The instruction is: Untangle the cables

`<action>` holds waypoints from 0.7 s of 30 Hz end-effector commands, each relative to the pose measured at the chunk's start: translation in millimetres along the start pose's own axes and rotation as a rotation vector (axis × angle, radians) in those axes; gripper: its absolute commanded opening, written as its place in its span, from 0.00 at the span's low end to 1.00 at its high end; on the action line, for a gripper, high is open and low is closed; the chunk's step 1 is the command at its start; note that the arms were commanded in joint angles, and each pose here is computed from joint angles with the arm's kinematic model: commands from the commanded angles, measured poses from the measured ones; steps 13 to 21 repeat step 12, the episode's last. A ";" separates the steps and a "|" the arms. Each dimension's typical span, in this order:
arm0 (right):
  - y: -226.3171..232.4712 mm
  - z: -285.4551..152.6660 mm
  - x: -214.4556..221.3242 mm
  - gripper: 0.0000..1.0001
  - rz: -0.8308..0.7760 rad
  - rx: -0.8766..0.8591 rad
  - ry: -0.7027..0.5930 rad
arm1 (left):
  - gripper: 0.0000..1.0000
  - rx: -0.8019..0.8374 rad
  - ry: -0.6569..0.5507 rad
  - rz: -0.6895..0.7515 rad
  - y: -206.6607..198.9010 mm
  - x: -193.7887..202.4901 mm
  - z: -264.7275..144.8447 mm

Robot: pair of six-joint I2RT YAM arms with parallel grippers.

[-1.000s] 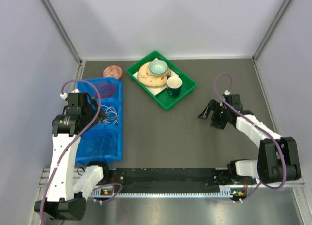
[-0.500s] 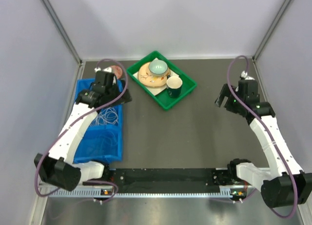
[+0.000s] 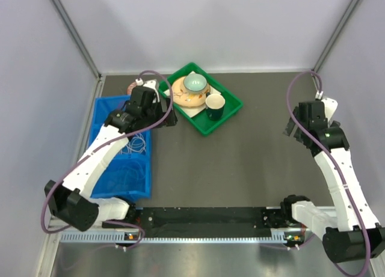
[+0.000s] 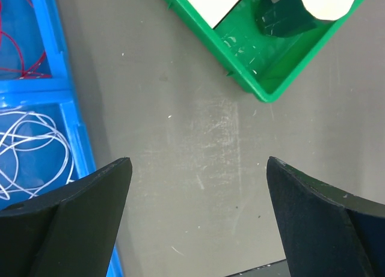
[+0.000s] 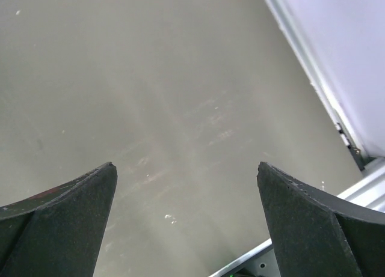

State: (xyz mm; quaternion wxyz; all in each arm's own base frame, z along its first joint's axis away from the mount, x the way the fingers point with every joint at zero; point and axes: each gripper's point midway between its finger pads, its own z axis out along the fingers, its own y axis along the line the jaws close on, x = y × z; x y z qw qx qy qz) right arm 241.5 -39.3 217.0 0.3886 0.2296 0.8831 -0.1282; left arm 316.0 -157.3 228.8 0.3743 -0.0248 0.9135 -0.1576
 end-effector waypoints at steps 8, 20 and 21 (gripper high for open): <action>-14.2 -13.0 -22.2 0.99 0.086 0.060 -0.100 | 0.99 0.031 -0.142 0.027 3.4 -11.6 -22.1; -11.9 -9.4 -18.5 0.98 0.081 0.053 -0.090 | 0.99 0.029 -0.140 0.014 3.7 -10.4 -19.5; -11.9 -9.4 -18.5 0.98 0.081 0.053 -0.090 | 0.99 0.029 -0.140 0.014 3.7 -10.4 -19.5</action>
